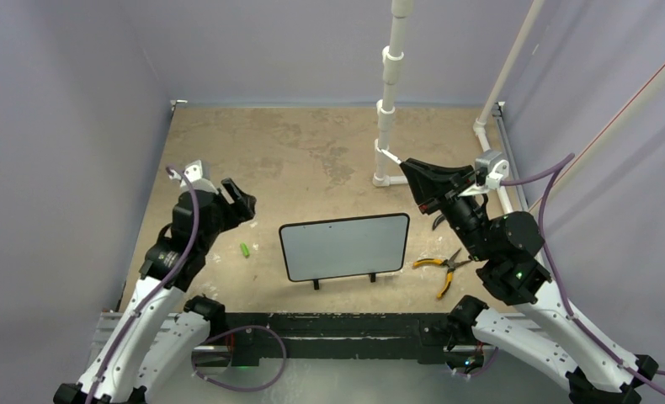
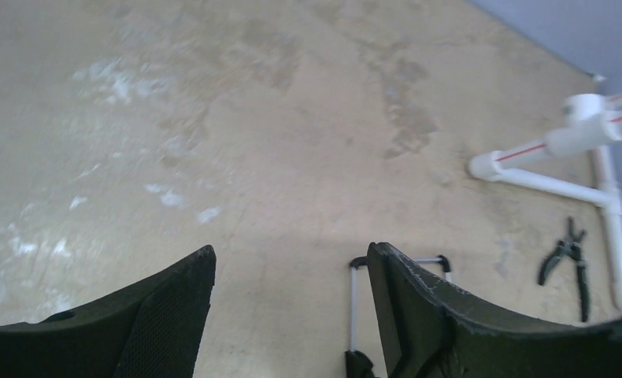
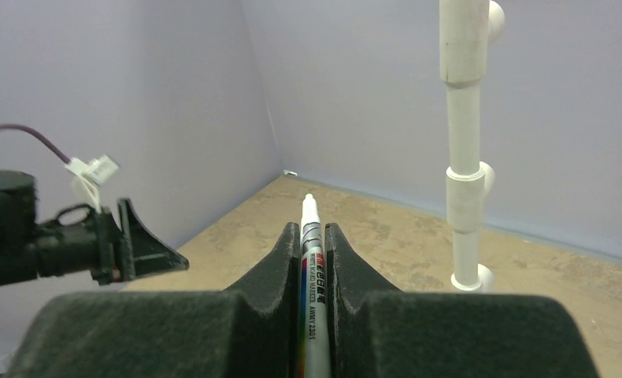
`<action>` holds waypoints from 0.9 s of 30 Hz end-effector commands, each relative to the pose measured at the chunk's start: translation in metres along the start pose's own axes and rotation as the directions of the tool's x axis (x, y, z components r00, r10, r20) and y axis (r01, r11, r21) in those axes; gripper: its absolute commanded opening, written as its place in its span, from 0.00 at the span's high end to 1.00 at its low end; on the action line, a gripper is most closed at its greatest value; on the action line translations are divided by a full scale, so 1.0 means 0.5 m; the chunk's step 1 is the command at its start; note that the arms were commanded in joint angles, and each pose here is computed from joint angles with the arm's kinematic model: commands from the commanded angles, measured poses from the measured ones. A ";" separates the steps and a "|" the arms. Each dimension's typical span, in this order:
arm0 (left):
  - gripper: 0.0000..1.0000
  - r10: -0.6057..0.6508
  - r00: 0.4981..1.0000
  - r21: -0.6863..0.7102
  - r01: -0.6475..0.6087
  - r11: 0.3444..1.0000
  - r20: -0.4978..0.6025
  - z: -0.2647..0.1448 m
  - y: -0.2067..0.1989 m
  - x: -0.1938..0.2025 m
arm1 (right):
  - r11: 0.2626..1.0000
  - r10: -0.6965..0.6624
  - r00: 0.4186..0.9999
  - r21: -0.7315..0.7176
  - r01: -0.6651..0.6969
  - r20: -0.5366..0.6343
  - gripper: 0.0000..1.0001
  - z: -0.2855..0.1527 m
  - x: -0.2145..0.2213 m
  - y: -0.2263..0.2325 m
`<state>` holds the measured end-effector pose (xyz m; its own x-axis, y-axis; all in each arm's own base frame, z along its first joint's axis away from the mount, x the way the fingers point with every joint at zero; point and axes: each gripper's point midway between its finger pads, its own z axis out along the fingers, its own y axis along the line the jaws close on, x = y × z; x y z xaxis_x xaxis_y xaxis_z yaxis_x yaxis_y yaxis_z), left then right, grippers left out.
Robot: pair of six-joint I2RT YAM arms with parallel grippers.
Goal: Write a sentence on the whiteboard
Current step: Place the pen cap at the center of the board, then adjust the whiteboard on the whiteboard stand.
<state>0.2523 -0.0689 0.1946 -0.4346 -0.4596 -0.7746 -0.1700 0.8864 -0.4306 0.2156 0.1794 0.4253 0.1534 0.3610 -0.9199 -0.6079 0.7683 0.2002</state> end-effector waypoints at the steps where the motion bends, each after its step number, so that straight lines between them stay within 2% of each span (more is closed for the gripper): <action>1: 0.30 0.129 0.991 0.246 -0.130 0.960 0.020 -0.070 -0.100 -0.054 | 1.000 -0.009 0.998 0.024 0.007 0.070 1.00 -0.004 -0.045 -0.007; 3: 0.30 0.170 0.985 0.396 -0.164 0.904 0.021 -0.103 -0.152 -0.053 | 1.000 -0.011 0.997 0.025 0.009 0.071 1.00 -0.005 -0.047 -0.007; 5: 0.30 0.236 0.972 0.569 -0.191 0.799 -0.004 -0.137 -0.209 -0.031 | 1.000 -0.016 0.998 0.026 0.014 0.068 1.00 -0.005 -0.045 -0.008; 8: 0.27 0.355 0.935 0.723 -0.233 0.650 -0.018 -0.180 -0.251 0.000 | 1.000 -0.020 0.998 0.024 0.018 0.060 1.00 -0.008 -0.042 -0.008; 10: 0.30 0.371 0.929 0.710 -0.269 0.651 0.012 -0.186 -0.247 -0.011 | 1.000 -0.018 0.998 0.020 0.017 0.060 1.00 -0.010 -0.043 -0.007; 12: 0.36 0.367 0.930 0.676 -0.274 0.684 0.006 -0.183 -0.236 -0.018 | 1.000 -0.014 0.998 0.020 0.013 0.065 1.00 -0.015 -0.046 -0.007; 17: 0.39 0.324 0.944 0.669 -0.200 0.716 -0.065 -0.192 -0.234 -0.010 | 0.999 -0.009 0.997 0.041 0.006 0.075 1.00 -0.019 -0.050 -0.015; 22: 0.45 0.336 0.926 0.706 -0.121 0.697 -0.173 -0.217 -0.252 0.006 | 0.998 -0.012 0.998 0.067 0.007 0.067 1.00 -0.016 -0.048 -0.023; 27: 0.47 0.351 0.891 0.669 -0.076 0.740 -0.288 -0.213 -0.225 0.066 | 0.997 -0.016 0.998 0.078 0.011 0.062 1.00 -0.014 -0.043 -0.028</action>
<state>0.1818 -0.1731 0.2831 -0.6149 -0.1052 -0.7816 0.5389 0.6675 -0.5139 0.2138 0.1633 0.4312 0.1849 0.3701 -0.9104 -0.5659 0.7975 0.2093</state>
